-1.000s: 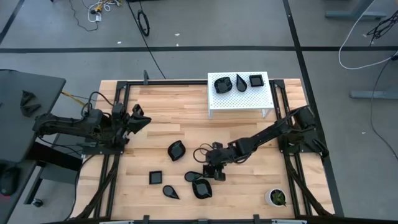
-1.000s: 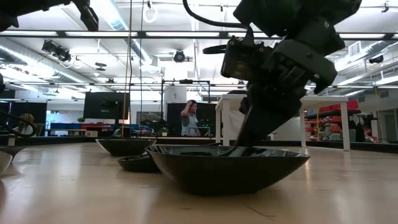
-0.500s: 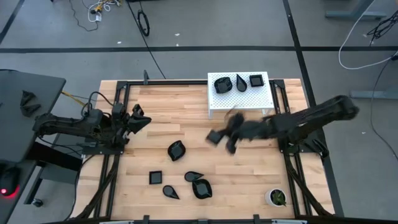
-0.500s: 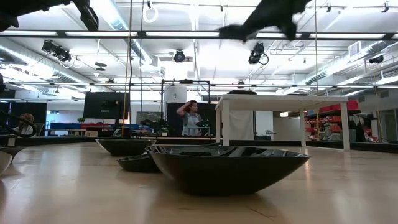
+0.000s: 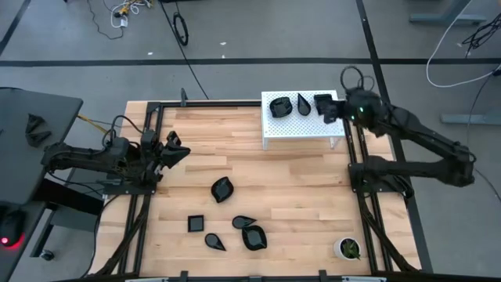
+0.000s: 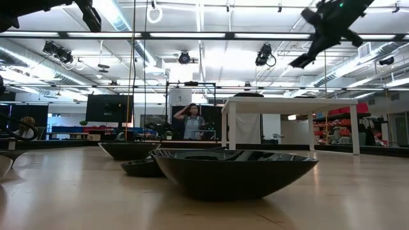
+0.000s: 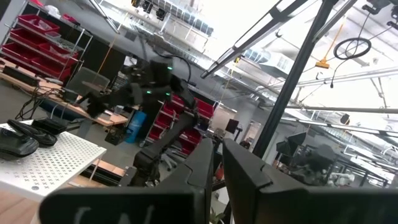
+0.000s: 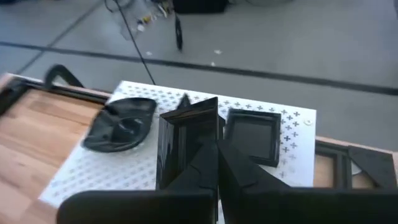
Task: Pick & Place Mini shaped plates
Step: Stack the square plate on top of the square plates on the shelf
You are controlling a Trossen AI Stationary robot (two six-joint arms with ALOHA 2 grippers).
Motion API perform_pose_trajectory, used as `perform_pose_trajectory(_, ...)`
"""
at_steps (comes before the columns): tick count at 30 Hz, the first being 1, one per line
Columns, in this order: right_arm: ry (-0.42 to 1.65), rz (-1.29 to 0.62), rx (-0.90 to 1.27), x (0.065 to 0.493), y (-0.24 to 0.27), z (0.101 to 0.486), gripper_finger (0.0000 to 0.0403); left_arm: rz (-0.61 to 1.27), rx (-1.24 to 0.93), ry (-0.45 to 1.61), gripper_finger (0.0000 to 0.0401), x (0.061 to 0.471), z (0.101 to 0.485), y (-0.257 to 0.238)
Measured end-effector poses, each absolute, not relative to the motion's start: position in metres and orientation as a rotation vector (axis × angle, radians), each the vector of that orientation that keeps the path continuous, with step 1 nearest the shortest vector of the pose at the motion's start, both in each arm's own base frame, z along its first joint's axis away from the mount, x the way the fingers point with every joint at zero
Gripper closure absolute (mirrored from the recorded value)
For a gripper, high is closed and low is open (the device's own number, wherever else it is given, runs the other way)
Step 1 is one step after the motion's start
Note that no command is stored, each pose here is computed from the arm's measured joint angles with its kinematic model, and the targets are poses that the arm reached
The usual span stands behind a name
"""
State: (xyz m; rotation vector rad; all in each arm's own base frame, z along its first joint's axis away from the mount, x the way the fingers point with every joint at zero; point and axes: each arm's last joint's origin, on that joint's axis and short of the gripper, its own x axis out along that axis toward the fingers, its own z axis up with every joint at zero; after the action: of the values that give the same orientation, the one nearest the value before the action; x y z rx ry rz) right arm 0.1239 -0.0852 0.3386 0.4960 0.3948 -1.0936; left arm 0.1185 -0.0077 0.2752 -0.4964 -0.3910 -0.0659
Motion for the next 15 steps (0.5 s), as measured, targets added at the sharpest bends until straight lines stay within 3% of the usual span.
perform_pose_trajectory(15,0.538,-1.126,0.659,0.125,-0.166,0.308,0.0397,-0.066,-0.496,-0.390,0.0360,0.119,0.275,-0.008)
